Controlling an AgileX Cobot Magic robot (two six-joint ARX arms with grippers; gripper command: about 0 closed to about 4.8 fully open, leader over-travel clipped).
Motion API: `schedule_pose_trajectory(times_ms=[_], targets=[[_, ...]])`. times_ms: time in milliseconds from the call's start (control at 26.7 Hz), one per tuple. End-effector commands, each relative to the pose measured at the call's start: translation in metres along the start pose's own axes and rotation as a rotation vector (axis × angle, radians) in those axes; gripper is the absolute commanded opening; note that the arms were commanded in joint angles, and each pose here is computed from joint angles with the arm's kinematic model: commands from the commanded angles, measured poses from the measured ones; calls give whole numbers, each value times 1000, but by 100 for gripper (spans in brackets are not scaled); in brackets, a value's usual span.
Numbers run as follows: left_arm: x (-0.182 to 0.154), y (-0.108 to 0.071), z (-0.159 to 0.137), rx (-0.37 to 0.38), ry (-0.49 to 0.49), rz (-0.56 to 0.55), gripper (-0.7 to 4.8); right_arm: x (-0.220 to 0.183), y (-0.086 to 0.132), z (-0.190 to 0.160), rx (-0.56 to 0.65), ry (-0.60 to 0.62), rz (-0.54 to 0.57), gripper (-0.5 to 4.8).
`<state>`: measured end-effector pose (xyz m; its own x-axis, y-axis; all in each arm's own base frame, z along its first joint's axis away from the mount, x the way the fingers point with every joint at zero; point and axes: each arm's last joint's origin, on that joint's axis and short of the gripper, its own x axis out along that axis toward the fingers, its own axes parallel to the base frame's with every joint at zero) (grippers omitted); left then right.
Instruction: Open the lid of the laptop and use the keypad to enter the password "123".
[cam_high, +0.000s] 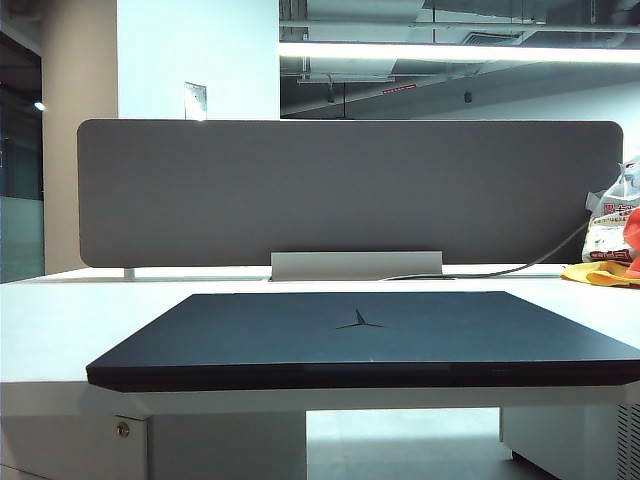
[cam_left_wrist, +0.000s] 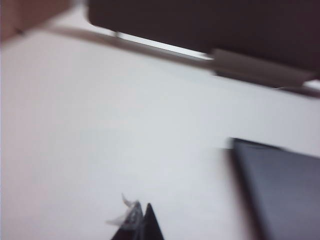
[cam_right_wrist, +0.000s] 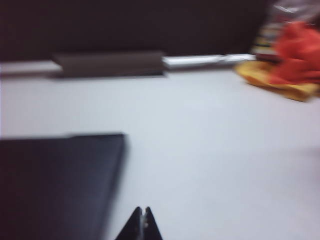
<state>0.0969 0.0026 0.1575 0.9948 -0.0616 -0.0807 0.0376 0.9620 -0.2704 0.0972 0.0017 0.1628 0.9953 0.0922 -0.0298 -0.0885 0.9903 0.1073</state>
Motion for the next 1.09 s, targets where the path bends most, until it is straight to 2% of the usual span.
schedule_pose_trajectory(times_ms=[37,112,150,300,412,562,712,900,975,1012,1087], targets=[[0,-5,1,-196,33,-143,-5,0,3,8,63,-78,88,-1],[-1,-9,-1,-209,93,-288,-6,-1,4,10,95,-99,124,-1],[-2,-11,-2,-222,127,-349,-6,-1,5,12,165,-108,166,0],[-3,-18,-8,-318,227,-405,-6,-2,7,16,334,-116,211,-2],[-4,-27,-11,-362,273,-456,-6,-2,8,15,367,-89,253,-4],[-8,-42,-20,-423,398,-527,-5,-3,9,15,426,2,250,-5],[-13,-59,-27,-422,531,-565,-6,-9,13,29,430,18,245,-5],[-13,-86,-20,-364,650,-632,-5,-8,17,31,442,98,264,-5],[-8,-101,-14,-340,713,-642,69,-8,19,28,446,135,263,-5],[-2,-112,-12,-323,760,-634,149,-8,20,26,448,159,260,-5],[10,-127,-13,-321,856,-612,161,-8,21,21,452,208,259,-5]])
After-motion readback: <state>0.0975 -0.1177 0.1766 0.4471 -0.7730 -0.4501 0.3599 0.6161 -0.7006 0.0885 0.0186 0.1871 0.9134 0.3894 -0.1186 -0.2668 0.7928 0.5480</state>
